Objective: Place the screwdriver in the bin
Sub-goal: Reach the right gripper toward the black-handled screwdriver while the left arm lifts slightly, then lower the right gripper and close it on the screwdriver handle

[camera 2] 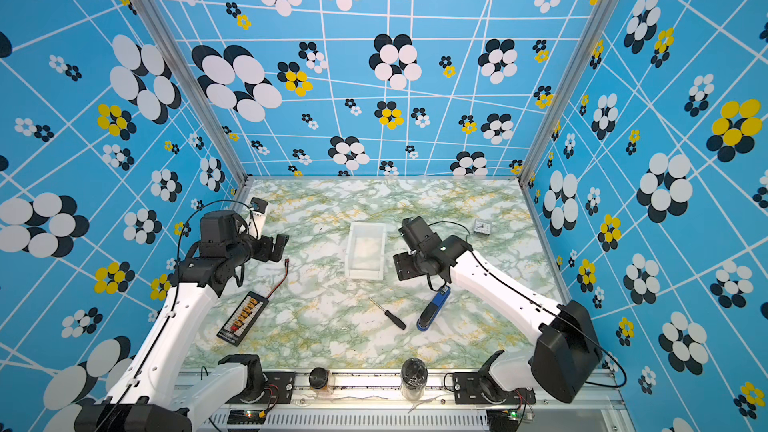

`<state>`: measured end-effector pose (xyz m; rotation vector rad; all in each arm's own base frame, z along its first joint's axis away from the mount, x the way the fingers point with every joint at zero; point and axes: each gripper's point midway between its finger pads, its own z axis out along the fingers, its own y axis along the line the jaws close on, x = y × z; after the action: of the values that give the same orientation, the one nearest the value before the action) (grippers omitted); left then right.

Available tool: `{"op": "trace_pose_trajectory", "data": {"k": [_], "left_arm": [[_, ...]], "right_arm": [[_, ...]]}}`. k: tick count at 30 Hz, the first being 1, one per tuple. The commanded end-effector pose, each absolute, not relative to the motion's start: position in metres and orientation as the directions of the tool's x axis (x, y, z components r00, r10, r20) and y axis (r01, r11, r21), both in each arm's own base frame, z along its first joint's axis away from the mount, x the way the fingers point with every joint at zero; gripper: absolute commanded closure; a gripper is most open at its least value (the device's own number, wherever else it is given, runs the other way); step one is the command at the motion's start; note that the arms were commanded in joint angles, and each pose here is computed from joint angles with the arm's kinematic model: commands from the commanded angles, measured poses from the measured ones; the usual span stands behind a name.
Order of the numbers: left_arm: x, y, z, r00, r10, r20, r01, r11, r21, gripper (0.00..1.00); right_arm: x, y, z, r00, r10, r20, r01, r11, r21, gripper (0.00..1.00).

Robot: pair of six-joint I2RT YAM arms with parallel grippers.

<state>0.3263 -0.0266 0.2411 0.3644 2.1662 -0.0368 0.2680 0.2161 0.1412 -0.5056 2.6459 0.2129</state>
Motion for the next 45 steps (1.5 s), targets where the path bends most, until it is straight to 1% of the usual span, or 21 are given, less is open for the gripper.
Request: {"op": "trace_pose_trajectory", "data": {"k": [1,3,6,9,13,17,18,24,27,36,38,40,43,45], "left_arm": [[0.304,-0.036,0.243,-0.607,0.241,-0.757,0.316,0.947,0.048,0.01],[0.301,-0.038,0.249,-0.614,0.232,-0.754,0.320,0.947,0.030,0.01],[0.299,-0.043,0.255,-0.632,0.227,-0.741,0.337,0.942,0.001,0.01],[0.297,-0.052,0.256,-0.650,0.230,-0.724,0.364,0.931,-0.032,0.01],[0.294,-0.061,0.255,-0.647,0.260,-0.717,0.402,0.915,-0.031,0.01],[0.293,-0.066,0.256,-0.640,0.282,-0.715,0.421,0.907,-0.018,0.01],[0.293,-0.067,0.256,-0.641,0.286,-0.713,0.424,0.906,-0.018,0.01],[0.292,-0.070,0.258,-0.652,0.267,-0.710,0.418,0.907,-0.043,0.01],[0.292,-0.074,0.258,-0.658,0.243,-0.712,0.416,0.906,-0.075,0.01],[0.295,-0.075,0.263,-0.660,0.237,-0.713,0.414,0.907,-0.081,0.01],[0.295,-0.076,0.262,-0.663,0.232,-0.712,0.412,0.907,-0.087,0.01],[0.296,-0.076,0.263,-0.661,0.232,-0.713,0.413,0.907,-0.088,0.01],[0.297,-0.075,0.263,-0.662,0.232,-0.713,0.409,0.909,-0.084,0.01],[0.297,-0.075,0.264,-0.661,0.232,-0.714,0.409,0.909,-0.083,0.01]], "right_arm": [[0.232,0.221,0.123,-0.870,-0.408,-0.278,-0.442,0.894,0.073,0.31],[0.219,0.224,0.113,-0.872,-0.428,-0.237,-0.458,0.885,0.086,0.32],[0.201,0.235,0.100,-0.869,-0.457,-0.192,-0.485,0.862,0.145,0.32],[0.188,0.236,0.083,-0.867,-0.480,-0.131,-0.496,0.857,0.143,0.33],[0.176,0.245,0.067,-0.860,-0.502,-0.094,-0.511,0.847,0.146,0.35],[0.175,0.249,0.053,-0.852,-0.517,-0.082,-0.523,0.846,0.104,0.36],[0.176,0.248,0.049,-0.853,-0.517,-0.077,-0.522,0.847,0.096,0.39],[0.182,0.245,0.031,-0.856,-0.509,-0.089,-0.515,0.856,0.052,0.44],[0.182,0.246,0.021,-0.865,-0.493,-0.094,-0.499,0.865,0.052,0.50],[0.181,0.239,0.009,-0.857,-0.503,-0.113,-0.507,0.862,0.004,0.52],[0.181,0.239,0.007,-0.853,-0.510,-0.116,-0.512,0.859,-0.009,0.55],[0.181,0.238,0.004,-0.848,-0.518,-0.113,-0.520,0.854,-0.017,0.60],[0.179,0.238,0.000,-0.841,-0.532,-0.097,-0.532,0.846,-0.025,0.72],[0.178,0.238,0.000,-0.835,-0.542,-0.099,-0.541,0.840,-0.033,0.74]]}}
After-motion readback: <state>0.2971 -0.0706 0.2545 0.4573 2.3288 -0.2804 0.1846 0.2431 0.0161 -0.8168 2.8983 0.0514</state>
